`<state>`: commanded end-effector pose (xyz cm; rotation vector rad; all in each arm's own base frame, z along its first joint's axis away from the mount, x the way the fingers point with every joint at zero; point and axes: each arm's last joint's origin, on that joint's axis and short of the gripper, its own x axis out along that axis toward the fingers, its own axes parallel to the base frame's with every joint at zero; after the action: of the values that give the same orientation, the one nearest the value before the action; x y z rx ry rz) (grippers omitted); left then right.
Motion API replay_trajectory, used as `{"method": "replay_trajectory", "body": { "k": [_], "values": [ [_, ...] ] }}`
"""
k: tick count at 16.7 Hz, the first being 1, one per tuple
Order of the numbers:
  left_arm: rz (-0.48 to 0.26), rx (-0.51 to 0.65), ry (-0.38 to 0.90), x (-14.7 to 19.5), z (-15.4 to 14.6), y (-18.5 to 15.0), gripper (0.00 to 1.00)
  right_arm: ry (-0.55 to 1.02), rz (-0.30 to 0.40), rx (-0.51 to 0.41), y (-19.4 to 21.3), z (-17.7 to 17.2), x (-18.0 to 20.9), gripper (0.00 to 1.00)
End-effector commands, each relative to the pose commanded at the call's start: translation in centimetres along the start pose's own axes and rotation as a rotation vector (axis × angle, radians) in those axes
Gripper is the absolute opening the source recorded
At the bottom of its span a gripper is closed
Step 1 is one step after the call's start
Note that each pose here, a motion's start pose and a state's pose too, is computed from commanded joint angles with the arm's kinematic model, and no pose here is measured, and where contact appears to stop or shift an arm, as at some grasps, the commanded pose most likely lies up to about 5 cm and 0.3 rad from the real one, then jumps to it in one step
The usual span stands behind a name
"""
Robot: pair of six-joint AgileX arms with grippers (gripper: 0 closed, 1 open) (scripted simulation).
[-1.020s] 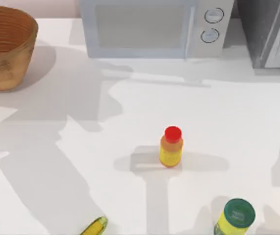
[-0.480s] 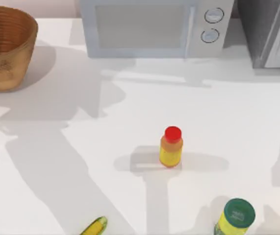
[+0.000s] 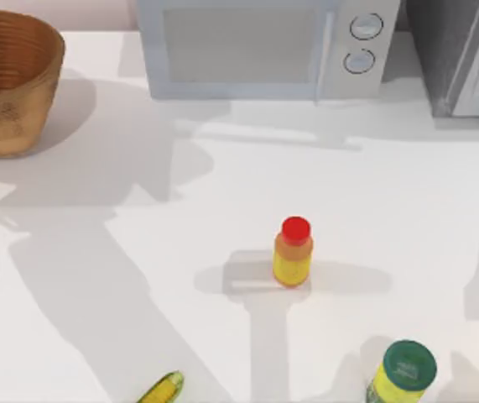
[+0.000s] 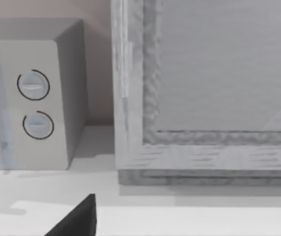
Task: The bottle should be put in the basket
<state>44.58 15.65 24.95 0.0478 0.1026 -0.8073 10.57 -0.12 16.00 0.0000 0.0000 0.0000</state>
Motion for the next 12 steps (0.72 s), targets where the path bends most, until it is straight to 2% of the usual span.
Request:
{"method": "replay_trajectory", "body": {
  "k": [7, 12],
  "values": [
    [0.000, 0.000, 0.000, 0.00, 0.00, 0.00, 0.98, 0.000, 0.000, 0.000, 0.00, 0.00, 0.00, 1.00],
    [0.000, 0.000, 0.000, 0.00, 0.00, 0.00, 1.00, 0.000, 0.000, 0.000, 0.00, 0.00, 0.00, 1.00]
  ]
}}
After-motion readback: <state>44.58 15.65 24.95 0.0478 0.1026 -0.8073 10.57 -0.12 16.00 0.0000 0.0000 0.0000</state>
